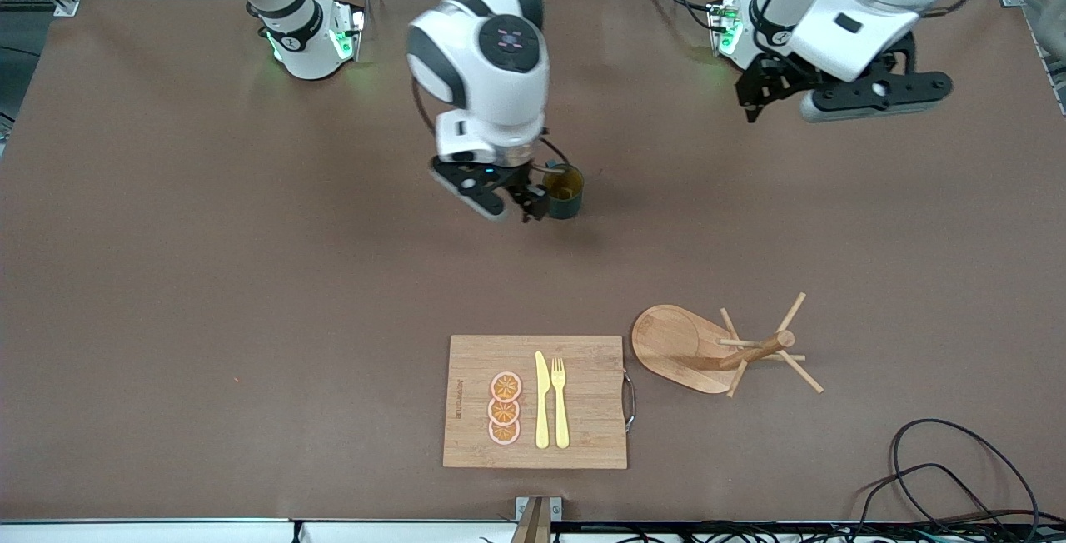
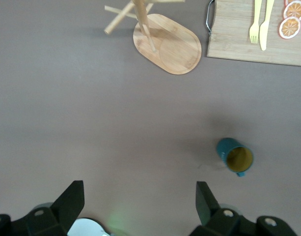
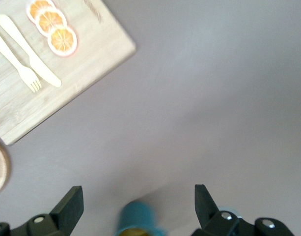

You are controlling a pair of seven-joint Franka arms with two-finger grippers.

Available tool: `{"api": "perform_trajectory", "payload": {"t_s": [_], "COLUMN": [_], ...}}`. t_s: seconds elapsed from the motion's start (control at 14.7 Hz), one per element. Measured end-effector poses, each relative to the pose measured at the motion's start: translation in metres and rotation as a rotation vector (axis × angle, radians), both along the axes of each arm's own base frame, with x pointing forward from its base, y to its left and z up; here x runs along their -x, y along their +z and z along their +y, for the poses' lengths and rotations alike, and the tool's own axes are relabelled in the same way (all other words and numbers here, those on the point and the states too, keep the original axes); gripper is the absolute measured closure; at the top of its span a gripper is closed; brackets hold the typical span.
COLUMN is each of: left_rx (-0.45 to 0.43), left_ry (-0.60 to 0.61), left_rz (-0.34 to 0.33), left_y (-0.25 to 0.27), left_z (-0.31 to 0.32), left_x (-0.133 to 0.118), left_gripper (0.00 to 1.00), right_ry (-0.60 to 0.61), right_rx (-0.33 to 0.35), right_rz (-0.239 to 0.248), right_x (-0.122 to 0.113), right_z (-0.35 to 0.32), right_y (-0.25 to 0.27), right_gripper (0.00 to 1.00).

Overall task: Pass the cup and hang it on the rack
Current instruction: 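Release the mug with the right gripper while the left gripper descends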

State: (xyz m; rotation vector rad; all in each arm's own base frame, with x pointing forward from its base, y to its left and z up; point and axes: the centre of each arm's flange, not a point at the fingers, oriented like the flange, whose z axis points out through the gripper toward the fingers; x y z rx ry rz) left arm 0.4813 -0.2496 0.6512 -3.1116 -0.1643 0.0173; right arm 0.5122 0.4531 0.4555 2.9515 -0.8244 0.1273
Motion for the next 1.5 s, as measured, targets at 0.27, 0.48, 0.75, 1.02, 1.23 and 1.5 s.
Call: {"api": "perform_trajectory", "payload": {"t_s": [0.27, 0.48, 0.75, 1.02, 1.23, 1.5], "left_rx": [0.015, -0.024, -0.084, -0.170, -0.202, -0.206], "left_ry": [0.097, 0.144, 0.226, 0.368, 0.455, 0.483], "left_rz": [-0.025, -0.047, -0.083, -0.219, -0.350, -0.499], "left_y": [-0.015, -0.052, -0.098, -0.164, -0.229, -0.300], "left_z": [-0.072, -0.136, -0.205, -0.276, -0.319, -0.346], "left_x": [0.032, 0.069, 0.119, 0.177, 0.220, 0.245], "left_gripper": [0.00, 0.00, 0.00, 0.00, 0.00, 0.00], "right_ry": [0.216, 0.318, 0.396, 0.438, 0.451, 0.466], "right_rx": [0.018, 0.024, 0.029, -0.024, -0.050, -0.059], "right_rz": [0.027, 0.042, 0.071, 0.100, 0.112, 0.121], "right_x": [-0.045, -0.073, -0.088, -0.091, -0.086, -0.078], "right_z": [-0.101, -0.168, -0.237, -0.343, -0.426, -0.470], "right_y": [0.058, 0.075, 0.096, 0.132, 0.149, 0.157], "right_gripper": [0.00, 0.00, 0.00, 0.00, 0.00, 0.00]}}
